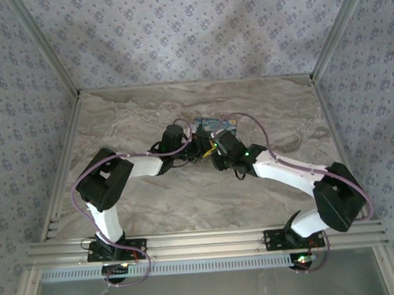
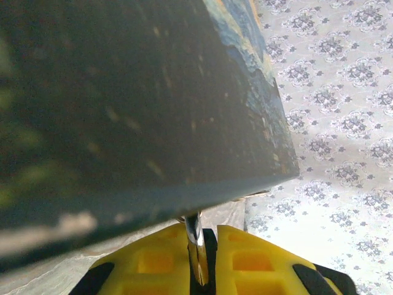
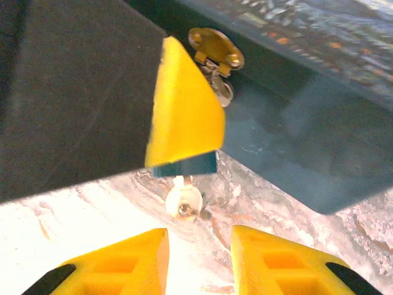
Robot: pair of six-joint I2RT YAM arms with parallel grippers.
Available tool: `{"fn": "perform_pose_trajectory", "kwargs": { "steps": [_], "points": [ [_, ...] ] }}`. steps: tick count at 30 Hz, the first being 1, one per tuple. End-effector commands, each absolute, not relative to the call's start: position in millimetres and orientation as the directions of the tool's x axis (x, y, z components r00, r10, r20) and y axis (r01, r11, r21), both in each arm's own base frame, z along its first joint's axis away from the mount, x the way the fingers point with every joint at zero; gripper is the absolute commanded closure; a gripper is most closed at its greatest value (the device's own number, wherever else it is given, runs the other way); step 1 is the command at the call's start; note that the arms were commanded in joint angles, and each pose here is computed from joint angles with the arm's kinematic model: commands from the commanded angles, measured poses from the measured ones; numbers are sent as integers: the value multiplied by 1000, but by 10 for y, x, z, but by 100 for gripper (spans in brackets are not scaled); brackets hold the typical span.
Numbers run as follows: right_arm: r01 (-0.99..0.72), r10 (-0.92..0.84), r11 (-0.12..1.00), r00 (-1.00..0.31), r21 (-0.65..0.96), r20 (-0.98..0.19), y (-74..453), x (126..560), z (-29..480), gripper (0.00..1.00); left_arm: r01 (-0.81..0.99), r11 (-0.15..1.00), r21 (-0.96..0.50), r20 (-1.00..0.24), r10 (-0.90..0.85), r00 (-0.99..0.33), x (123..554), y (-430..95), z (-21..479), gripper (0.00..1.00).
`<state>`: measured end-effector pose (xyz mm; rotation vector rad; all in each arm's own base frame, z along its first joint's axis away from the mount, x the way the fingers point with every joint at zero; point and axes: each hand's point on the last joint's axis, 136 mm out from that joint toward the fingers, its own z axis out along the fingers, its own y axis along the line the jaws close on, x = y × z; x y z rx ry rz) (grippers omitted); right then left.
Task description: Unlock a padlock with a key
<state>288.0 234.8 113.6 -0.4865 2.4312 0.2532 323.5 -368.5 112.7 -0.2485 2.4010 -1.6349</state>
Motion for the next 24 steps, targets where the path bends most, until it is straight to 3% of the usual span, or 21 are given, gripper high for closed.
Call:
{"fn": "perform_pose_trajectory", "kwargs": {
  "steps": [1,10,24],
  "points": [
    [-381,-195,911,-738,160,-646,2333,2748,1301,65,51,341,-939,-141,-246,-959,3204,-3699,1281,99],
    [-304,-86,922,-765,240,-638,2082,2558,1350,63,36,393,-919,-145,-254,-956,3180,-3724,1040,99],
    [-107,107,947,-783,302,-613,1657,2662,1182,63,22,453,-891,-158,-266,-951,3105,-3898,685,97]
  ]
}}
